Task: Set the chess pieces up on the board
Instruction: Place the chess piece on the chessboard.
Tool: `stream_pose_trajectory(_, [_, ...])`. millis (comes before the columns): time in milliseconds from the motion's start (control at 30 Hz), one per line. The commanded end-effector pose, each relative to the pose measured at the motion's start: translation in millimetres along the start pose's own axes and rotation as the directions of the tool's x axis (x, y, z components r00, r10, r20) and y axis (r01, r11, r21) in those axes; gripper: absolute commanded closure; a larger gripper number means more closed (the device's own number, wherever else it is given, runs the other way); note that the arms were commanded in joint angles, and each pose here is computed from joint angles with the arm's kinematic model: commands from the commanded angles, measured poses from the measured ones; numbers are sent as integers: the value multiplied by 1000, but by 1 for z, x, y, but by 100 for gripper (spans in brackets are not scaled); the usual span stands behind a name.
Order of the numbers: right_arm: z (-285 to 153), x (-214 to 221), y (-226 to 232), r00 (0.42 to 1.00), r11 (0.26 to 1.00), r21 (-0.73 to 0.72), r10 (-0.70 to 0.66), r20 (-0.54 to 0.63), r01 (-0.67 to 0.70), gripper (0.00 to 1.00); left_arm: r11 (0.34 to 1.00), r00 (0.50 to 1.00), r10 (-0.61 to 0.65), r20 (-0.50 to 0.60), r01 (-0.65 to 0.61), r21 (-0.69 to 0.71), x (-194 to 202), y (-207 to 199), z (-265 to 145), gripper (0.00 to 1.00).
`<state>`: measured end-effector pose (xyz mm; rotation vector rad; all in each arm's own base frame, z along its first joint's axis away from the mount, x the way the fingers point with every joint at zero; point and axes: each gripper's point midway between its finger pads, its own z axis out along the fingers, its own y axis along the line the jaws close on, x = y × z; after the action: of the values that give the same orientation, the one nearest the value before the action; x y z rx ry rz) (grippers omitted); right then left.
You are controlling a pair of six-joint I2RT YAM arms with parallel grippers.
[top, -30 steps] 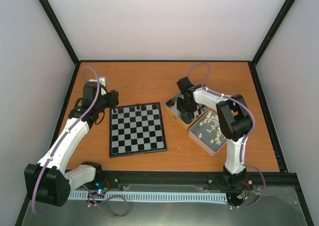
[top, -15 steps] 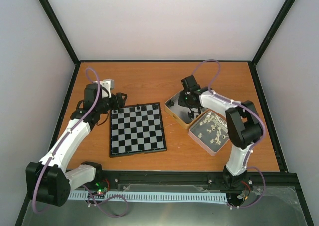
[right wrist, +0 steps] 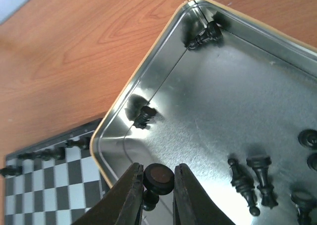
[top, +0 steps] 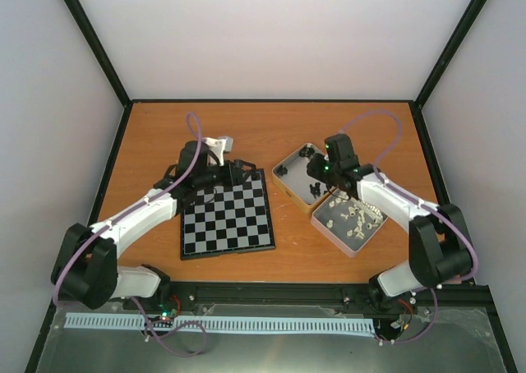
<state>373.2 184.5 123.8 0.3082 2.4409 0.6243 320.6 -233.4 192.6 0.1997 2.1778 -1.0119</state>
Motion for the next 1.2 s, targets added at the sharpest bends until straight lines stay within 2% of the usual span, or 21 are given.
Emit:
stream_pose_trajectory(0, [-27, -13, 15, 990, 979, -161, 132, 46, -123, 83, 988, 999, -31, 28, 26, 154, -8, -36, 17, 41])
stream_pose_trajectory(200, [-51, -10, 25, 965, 922, -292, 262, -5, -252, 83, 975, 999, 2, 45, -12, 223, -5, -66, 33, 41])
stream_pose_trajectory(600, [-64, 8, 42, 896, 811, -380, 404, -186, -445, 83, 927, 994, 88, 70, -107, 358, 5, -100, 53, 41])
stream_pose_trajectory(800, [-60, 25, 47, 820, 729, -380, 476, -318, -570, 83, 940, 981, 171, 95, -191, 284, 14, -111, 74, 44])
stream_pose_trajectory(1033, [-59, 38, 49, 748, 657, -368, 519, -413, -658, 83, 944, 982, 160, 104, -183, 275, 13, -109, 85, 55])
stream_pose_trajectory(1167, [-59, 41, 50, 713, 617, -365, 542, -446, -697, 83, 947, 984, 156, 82, -172, 271, 22, -104, 88, 57])
